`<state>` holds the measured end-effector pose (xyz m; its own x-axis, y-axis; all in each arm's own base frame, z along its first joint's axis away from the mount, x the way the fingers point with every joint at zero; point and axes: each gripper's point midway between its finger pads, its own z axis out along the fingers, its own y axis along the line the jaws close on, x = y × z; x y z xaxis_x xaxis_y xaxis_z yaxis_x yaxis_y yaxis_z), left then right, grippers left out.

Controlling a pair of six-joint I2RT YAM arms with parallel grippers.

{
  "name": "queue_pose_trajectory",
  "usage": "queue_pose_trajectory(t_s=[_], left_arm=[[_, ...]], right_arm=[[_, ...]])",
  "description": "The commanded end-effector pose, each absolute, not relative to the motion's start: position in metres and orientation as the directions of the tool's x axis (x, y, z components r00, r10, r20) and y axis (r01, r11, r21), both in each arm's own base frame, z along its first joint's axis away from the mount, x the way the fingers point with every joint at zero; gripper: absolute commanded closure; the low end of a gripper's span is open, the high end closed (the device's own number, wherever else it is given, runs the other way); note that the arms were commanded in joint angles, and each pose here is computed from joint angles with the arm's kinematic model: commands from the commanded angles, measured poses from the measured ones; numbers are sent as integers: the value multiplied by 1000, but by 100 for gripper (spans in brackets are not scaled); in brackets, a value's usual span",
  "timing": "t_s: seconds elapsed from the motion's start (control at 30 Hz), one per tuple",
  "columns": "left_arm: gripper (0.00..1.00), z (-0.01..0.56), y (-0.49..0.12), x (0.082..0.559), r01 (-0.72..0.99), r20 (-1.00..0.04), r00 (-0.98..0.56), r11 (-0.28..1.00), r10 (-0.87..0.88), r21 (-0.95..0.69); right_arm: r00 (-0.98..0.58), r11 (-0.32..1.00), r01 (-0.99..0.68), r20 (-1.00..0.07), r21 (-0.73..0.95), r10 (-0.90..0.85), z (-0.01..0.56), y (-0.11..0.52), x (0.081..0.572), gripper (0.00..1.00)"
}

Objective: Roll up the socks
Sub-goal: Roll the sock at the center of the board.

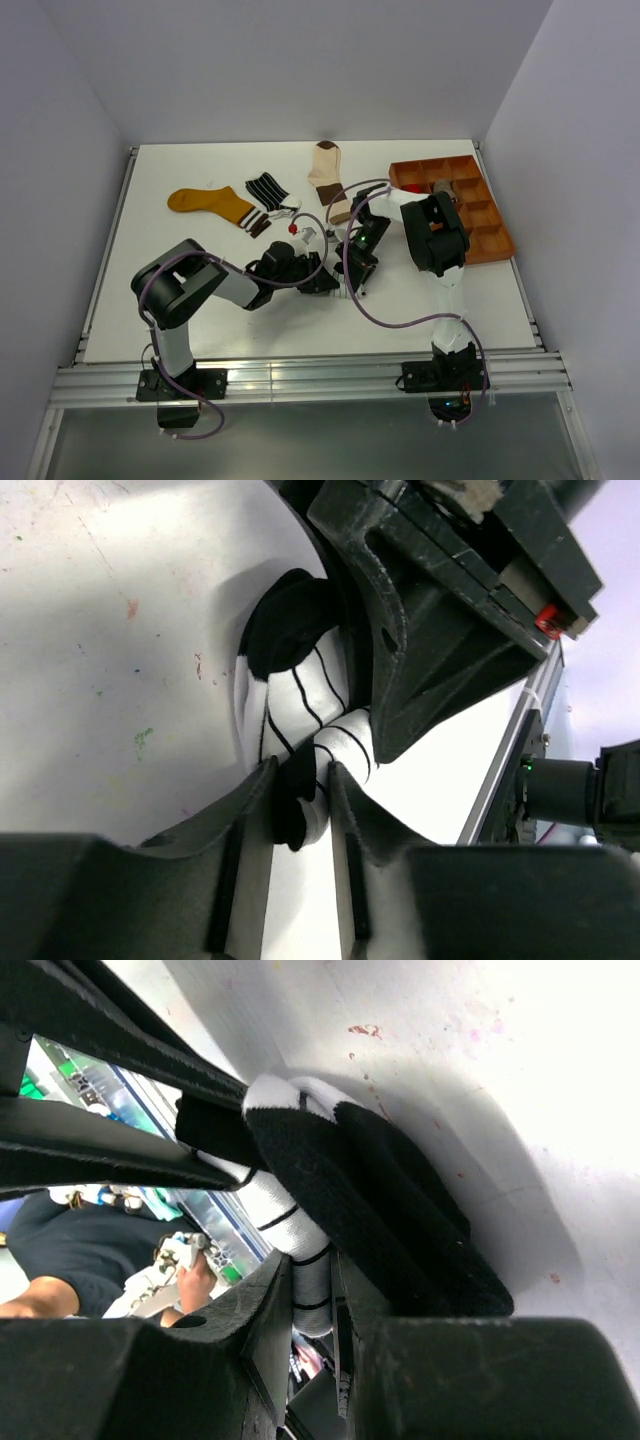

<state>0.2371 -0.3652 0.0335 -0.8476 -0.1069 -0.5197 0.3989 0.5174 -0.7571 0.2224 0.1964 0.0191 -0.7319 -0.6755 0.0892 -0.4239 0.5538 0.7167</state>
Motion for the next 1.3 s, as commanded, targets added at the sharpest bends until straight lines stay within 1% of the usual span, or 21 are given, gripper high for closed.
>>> queue_pose_trajectory(t_s=[0.0,0.03,0.07,0.1,0.13,0.17,0.2,0.27,0.3,0.4,0.47,0.5,0.53,0.7,0.77,0.93,1.03,1.17,1.23,1.27], left_arm=[[70,43,-375,235,413,-528,-846,532,-77,-739],[72,45,-376,235,416,-528,-846,529,-74,-740],[79,38,-373,234,388,-509,-859,565,-66,-728],[84,42,-377,239,390,-514,-855,570,-67,-724],[93,42,-379,238,385,-510,-858,581,-60,-717],[99,30,-371,237,340,-481,-876,644,-49,-686],[100,36,-376,243,336,-487,-872,658,-53,-674],[100,33,-375,243,309,-476,-878,708,-45,-635],[100,28,-369,246,276,-469,-882,760,-43,-588],[100,25,-363,244,229,-453,-891,830,-31,-508],[100,21,-361,237,213,-435,-900,863,-8,-457],[100,27,-364,239,209,-442,-897,869,-12,-449],[100,23,-358,235,184,-433,-901,893,-14,-411],[100,27,-354,234,124,-415,-909,922,-43,-366],[100,23,-351,229,105,-394,-918,934,-41,-342],[100,28,-356,226,88,-365,-930,933,-49,-350],[100,29,-359,221,79,-327,-944,932,-44,-354],[100,28,-362,213,57,-251,-967,927,-41,-370],[100,29,-366,209,43,-192,-981,915,-39,-401],[100,27,-368,203,38,-146,-989,906,-26,-422]], right_arm=[[-693,569,-561,35,601,-720,-27,178,247,91],[-693,568,-562,32,601,-720,-27,178,247,90],[-694,568,-567,26,597,-720,-26,179,248,90],[-696,567,-570,18,595,-718,-26,179,249,88],[-696,567,-573,13,592,-718,-25,179,250,87],[-698,568,-580,3,585,-716,-24,180,252,86],[-699,567,-585,-6,580,-715,-23,181,253,79],[-704,572,-602,-32,558,-709,-22,181,258,72],[-704,569,-620,-62,540,-708,-17,181,263,65],[-708,573,-646,-117,504,-696,-9,183,273,53],[-720,580,-648,-148,493,-678,-4,182,281,50],[-722,578,-652,-168,490,-672,0,182,284,47],[-722,580,-661,-194,477,-664,4,182,289,46],[-751,600,-647,-257,470,-608,20,174,303,42],[-756,609,-647,-281,460,-591,26,172,307,41],[-771,630,-636,-331,445,-545,35,162,318,40],[-768,642,-640,-378,421,-517,45,153,326,40],[-725,647,-678,-463,350,-509,60,140,336,40],[-698,634,-698,-514,332,-499,70,137,336,41],[-678,622,-714,-539,322,-500,74,134,336,41]])
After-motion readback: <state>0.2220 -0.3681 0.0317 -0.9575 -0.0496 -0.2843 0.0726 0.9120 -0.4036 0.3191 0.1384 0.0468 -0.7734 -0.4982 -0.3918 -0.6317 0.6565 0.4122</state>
